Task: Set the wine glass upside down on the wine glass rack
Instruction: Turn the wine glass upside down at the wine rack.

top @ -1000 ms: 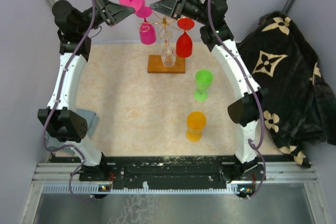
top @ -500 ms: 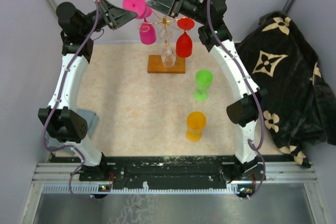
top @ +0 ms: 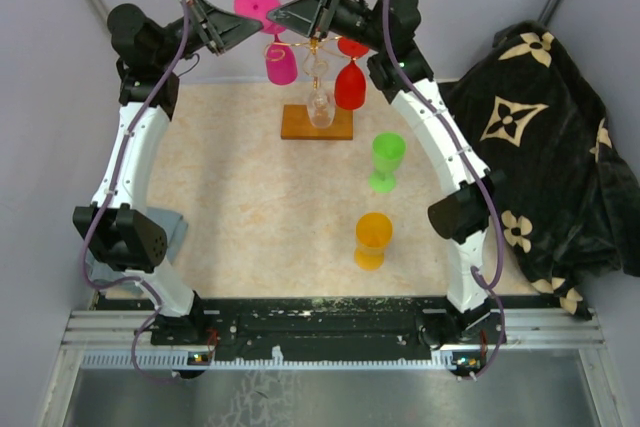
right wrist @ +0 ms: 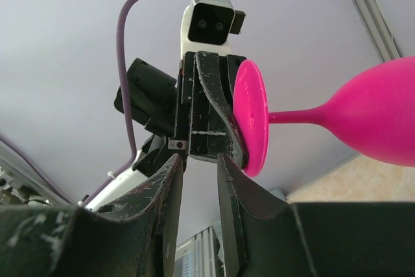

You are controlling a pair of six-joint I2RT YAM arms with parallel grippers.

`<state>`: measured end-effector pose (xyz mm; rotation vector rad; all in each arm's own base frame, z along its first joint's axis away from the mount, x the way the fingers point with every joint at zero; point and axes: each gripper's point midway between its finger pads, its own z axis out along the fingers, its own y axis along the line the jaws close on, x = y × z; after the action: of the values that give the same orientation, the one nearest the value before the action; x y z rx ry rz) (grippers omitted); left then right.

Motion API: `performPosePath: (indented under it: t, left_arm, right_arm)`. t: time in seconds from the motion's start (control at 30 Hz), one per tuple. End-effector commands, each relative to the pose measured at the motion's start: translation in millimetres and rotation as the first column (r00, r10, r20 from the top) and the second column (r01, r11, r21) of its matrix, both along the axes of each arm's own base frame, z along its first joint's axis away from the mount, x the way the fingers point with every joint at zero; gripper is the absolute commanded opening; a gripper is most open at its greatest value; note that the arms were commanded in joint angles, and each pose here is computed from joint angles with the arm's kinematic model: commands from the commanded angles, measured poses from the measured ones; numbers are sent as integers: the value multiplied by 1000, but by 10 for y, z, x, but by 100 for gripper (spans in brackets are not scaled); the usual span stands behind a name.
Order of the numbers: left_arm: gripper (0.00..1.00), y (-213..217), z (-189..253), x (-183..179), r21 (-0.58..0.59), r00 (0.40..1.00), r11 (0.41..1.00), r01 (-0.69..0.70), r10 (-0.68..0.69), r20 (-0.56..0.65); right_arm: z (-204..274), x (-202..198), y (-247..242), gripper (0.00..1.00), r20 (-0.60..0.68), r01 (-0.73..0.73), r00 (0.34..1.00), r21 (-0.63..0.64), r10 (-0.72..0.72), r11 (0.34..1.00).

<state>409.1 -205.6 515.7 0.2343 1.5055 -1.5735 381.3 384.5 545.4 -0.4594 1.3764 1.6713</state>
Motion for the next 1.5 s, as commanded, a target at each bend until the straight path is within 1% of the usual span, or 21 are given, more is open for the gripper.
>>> performPosePath:
  t: [0.0,0.1,0.33,0.97,1.47]
  left_arm:
    - [0,84,378,-143,-27,987,996,-86,88,131]
    - [0,150,463,-133,-36,974,987,-159,163,158]
    - [0,90,493,-170,-59,986,995,-85,92,141]
    - [0,76,269,-72,-27,992,995,-93,95,83]
    - [0,-43,172,-118,-13,996,999,-53,53,69]
  right_arm:
    - [171,-128,-48,29,73,14,997,16,-15,1000]
    - [131,-115,-55,29,71,27,997,3,-27,1000]
    - [76,-59,-18,29,57,21,998,8,-21,1000]
    - [147,-10,-16,29,76,36,996,41,-39,998]
    - [151,77,40,28,68,44,996,74,-49,996]
